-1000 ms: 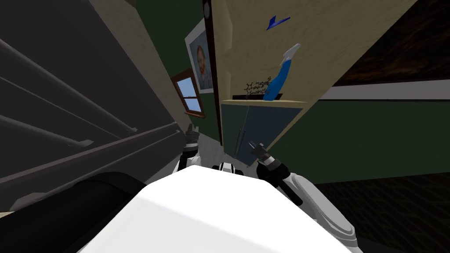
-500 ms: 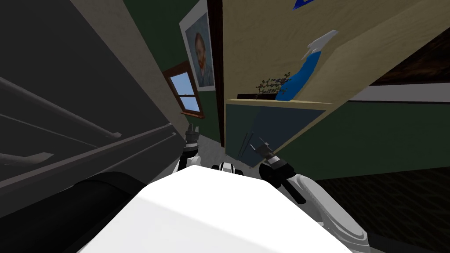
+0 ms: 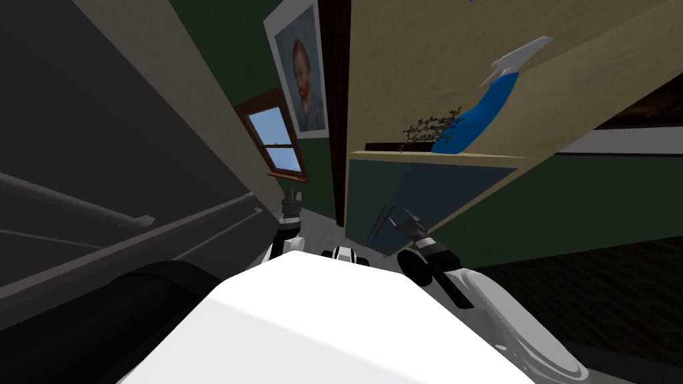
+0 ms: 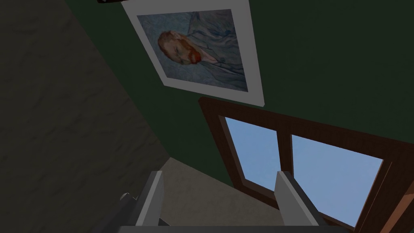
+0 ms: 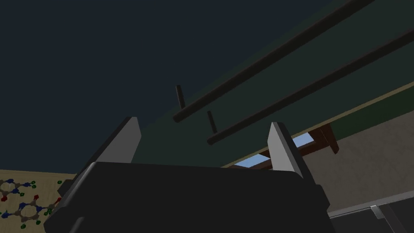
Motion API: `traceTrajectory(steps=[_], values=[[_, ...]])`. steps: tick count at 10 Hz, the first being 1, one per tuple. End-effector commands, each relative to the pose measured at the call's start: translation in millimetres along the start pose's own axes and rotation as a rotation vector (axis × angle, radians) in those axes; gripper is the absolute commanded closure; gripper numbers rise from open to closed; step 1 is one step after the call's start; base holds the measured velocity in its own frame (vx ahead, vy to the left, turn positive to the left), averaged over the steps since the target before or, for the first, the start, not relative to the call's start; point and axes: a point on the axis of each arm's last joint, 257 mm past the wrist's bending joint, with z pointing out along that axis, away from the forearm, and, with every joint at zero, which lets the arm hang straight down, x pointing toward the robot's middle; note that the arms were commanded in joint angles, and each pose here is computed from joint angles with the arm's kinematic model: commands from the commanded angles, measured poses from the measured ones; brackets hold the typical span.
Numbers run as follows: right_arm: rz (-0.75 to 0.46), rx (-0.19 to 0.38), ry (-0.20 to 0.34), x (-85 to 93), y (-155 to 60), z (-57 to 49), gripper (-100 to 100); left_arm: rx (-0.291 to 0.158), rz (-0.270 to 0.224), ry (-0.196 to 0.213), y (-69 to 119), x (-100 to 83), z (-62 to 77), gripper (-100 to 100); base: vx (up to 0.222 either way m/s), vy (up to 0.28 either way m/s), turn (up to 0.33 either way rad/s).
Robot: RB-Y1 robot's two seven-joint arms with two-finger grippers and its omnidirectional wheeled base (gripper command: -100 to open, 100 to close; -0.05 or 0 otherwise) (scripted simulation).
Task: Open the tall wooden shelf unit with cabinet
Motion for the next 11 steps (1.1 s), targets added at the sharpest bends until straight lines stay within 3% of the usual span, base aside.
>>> traceTrajectory(steps=[1, 6, 9, 10, 11], values=[[-0.017, 0.055, 0.065, 22.0, -23.5, -6.6, -100, 0.000, 0.000, 0.000, 0.0, 0.0, 0.0, 0, 0.077, 0.200, -0.147], [-0.042, 0.135, 0.156, 51.9, -58.9, -20.0, -100, 0.000, 0.000, 0.000, 0.0, 0.0, 0.0, 0, 0.050, 0.155, -0.098], [-0.045, 0.125, 0.147, 48.1, -60.0, -19.8, -100, 0.000, 0.000, 0.000, 0.0, -0.1, 0.0, 0, 0.074, 0.038, -0.010], [-0.044, 0.126, 0.147, 48.0, -60.9, -20.0, 100, 0.000, 0.000, 0.000, 0.0, 0.0, 0.0, 0, 0.011, 0.003, 0.002], [-0.044, 0.089, 0.098, 28.9, -47.2, -14.2, 100, 0.000, 0.000, 0.000, 0.0, 0.0, 0.0, 0, -0.070, -0.110, 0.065]])
